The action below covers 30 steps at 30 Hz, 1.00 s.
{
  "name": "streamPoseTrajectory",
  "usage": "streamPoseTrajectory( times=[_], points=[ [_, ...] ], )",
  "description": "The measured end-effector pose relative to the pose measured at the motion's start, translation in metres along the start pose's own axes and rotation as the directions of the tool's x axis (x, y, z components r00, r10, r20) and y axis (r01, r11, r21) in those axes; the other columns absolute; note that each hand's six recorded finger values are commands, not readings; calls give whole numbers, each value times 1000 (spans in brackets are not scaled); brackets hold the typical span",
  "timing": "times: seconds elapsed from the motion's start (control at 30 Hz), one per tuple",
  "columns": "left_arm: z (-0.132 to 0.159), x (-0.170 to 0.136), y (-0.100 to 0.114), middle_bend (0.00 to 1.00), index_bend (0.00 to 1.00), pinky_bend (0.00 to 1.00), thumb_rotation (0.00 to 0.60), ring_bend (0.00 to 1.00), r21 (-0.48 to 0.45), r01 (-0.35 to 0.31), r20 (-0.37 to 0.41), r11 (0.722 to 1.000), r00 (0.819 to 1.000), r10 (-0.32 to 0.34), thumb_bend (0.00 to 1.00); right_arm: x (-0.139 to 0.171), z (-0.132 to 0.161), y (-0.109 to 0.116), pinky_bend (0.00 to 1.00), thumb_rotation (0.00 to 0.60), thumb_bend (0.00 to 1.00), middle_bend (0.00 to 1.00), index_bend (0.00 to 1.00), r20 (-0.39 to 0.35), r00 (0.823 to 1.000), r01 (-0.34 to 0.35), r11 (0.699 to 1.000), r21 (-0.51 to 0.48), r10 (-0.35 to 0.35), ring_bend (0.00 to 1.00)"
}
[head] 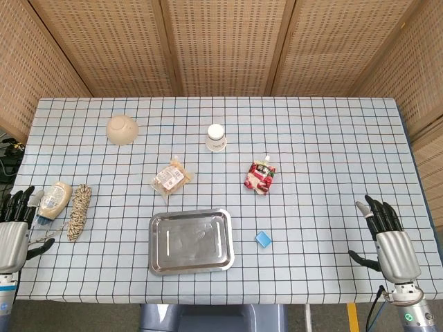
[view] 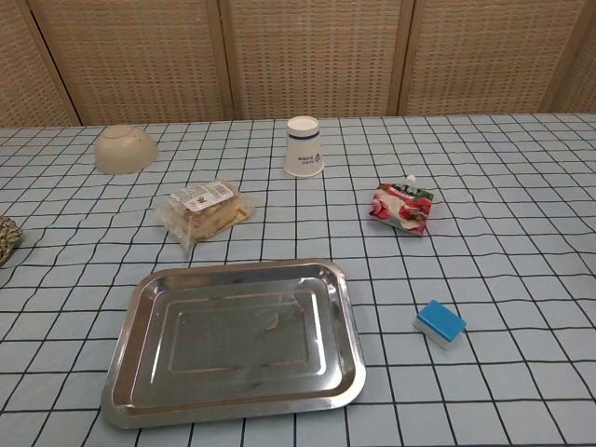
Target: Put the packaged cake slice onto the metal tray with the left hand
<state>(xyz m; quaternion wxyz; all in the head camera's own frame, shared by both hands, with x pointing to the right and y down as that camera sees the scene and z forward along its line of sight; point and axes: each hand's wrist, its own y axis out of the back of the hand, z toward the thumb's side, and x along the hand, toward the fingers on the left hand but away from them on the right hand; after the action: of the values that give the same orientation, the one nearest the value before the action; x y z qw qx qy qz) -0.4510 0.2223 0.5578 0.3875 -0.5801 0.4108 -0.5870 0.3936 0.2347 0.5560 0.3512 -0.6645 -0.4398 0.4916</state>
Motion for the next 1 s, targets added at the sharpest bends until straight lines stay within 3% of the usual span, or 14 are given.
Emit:
streamPoseTrajectory(
  times=[0.53,0.73,1.0],
  points=[
    [12,12,-6,0,0,0,600,0,-3,27,38,1000,999,-27,0,-4,-6,8,0,600,56,0,28,21,1000,6,1000,-27,-6,0],
    [33,40,-3,0,0,0,600,0,27,45,94,999,994,-47,0,-7,-12,13,0,600,56,0,28,36,999,16,999,-44,-14,0],
    [87,101,-9,0,0,0,600,0,107,149,200,983,965,-168,0,-13,-18,12,0,600,57,0,28,54,999,5,998,-65,-1,0]
  ],
)
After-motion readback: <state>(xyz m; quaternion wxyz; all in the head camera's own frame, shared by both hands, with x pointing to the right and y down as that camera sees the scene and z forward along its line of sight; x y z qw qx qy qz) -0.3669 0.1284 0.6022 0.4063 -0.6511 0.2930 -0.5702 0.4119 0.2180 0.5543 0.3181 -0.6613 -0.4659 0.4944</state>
